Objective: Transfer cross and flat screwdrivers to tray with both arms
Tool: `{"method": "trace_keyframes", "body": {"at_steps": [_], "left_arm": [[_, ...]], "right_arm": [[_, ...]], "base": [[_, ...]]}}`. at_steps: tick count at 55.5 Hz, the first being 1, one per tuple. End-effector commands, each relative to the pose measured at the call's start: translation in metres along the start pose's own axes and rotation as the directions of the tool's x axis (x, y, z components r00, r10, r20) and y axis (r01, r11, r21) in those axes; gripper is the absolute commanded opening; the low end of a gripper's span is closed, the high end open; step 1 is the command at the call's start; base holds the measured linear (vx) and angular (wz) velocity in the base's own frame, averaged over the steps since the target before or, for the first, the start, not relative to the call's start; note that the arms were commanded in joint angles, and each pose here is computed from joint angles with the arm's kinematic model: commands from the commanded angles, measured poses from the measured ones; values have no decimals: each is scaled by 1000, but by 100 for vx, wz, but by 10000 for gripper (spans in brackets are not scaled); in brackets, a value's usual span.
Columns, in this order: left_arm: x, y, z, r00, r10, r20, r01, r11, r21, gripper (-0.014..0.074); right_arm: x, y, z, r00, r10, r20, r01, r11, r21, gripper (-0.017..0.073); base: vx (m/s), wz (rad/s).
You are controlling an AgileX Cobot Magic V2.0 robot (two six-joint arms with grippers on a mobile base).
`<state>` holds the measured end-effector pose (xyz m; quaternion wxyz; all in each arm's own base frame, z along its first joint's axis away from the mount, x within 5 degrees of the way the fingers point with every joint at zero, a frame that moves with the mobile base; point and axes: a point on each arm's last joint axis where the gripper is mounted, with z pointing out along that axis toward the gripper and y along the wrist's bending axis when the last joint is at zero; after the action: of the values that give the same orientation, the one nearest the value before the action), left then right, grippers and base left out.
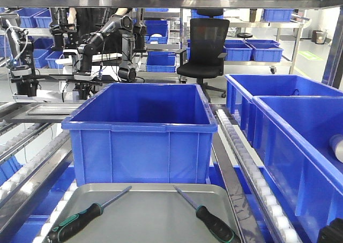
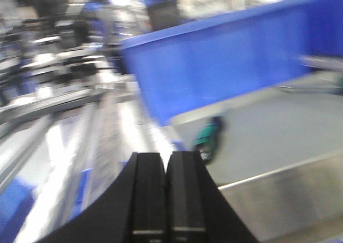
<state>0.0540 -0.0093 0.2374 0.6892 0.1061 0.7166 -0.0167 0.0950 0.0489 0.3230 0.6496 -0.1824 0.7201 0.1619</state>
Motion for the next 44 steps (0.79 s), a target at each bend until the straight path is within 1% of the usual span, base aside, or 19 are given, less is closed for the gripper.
{"method": "trace_keyframes", "body": {"at_steps": [1, 2, 5, 7, 9, 44], "left_arm": [[10, 2, -2, 990, -51, 130, 61, 996, -71, -3], [18, 2, -2, 989, -57, 136, 69, 994, -81, -3], [27, 2, 1, 988, -60, 142, 75, 992, -99, -3], [28, 2, 1, 993, -52, 105, 63, 993, -102, -3], [28, 2, 1, 993, -44, 106, 55, 993, -103, -3], [28, 1, 1, 993, -49, 103, 59, 993, -98, -3]], "right_arm": [[-15, -4, -2, 996, -1, 88, -2, 999, 41, -8], [-15, -4, -2, 996, -1, 88, -2, 999, 41, -8], [-15, -4, -2, 996, -1, 88, -2, 999, 41, -8], [-14, -4, -2, 996, -1, 86, -2, 999, 39, -8], [-14, -4, -2, 996, -1, 86, -2, 999, 39, -8], [-14, -3, -1, 997, -1, 82, -2, 999, 37, -8]], "base": [[0, 0], [0, 0], [0, 0], [0, 0], [0, 0], [0, 0]]}}
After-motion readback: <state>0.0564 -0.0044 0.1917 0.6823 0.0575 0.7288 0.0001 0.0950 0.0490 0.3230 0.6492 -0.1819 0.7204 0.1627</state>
